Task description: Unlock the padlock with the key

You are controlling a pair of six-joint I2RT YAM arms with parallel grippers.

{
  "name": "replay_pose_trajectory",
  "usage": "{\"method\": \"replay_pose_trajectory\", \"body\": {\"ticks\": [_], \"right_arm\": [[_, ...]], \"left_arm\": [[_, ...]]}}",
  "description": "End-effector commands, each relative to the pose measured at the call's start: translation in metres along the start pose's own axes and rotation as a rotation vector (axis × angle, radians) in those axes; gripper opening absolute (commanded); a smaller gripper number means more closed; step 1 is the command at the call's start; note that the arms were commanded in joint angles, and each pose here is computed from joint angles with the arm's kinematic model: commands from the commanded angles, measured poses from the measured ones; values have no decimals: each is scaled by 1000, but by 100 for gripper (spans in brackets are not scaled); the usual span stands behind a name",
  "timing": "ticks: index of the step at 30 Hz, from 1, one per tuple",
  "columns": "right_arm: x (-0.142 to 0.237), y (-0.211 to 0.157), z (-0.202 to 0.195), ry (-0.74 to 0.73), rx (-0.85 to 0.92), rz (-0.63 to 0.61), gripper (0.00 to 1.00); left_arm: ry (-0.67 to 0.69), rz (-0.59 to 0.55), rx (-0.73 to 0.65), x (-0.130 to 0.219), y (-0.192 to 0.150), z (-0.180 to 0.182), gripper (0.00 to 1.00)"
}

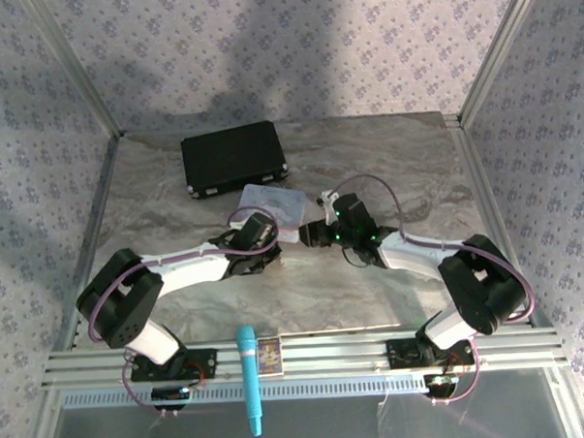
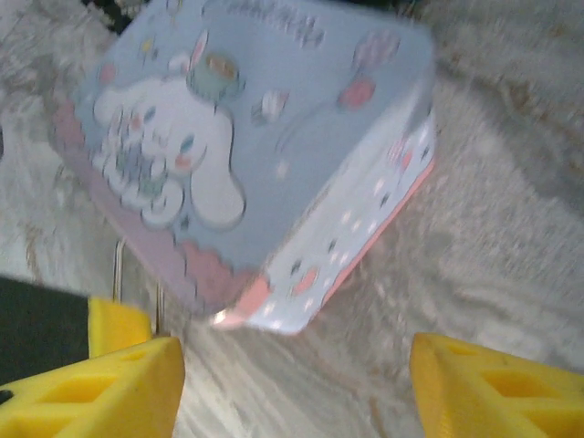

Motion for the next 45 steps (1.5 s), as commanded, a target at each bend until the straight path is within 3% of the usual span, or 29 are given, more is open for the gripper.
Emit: {"method": "replay_pose_trajectory", "body": {"ticks": [1,14,25,37,45], "right_arm": [[-5,17,0,-84,-44,-4,73],[-52,15,-4,-179,-70,112,66],[-64,7,-12,-170,-92,152,61],[-64,1,-16,-170,-101,155,59],[-63,-1,-19,-163,-110,153,57]], "left_arm": [[93,13,-47,5,-1,14,4],[217,34,-144,3,4,25,8],[258,69,-174,-15,0,26,17],[348,53,-272,-11,6,23,25],[353,76,-332,-15,3,9,19]]}}
Point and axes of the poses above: each hand's point on the last joint's axis, 136 mm out from that joint toward the fingers, its own x axis back along the fingers, its own z axis along the line the jaws close on, y = z × x, the point moved 8 cm from there along x, back along the fingers, and after that the axes turned 7 degrees about -x, right-handed, at the moved point
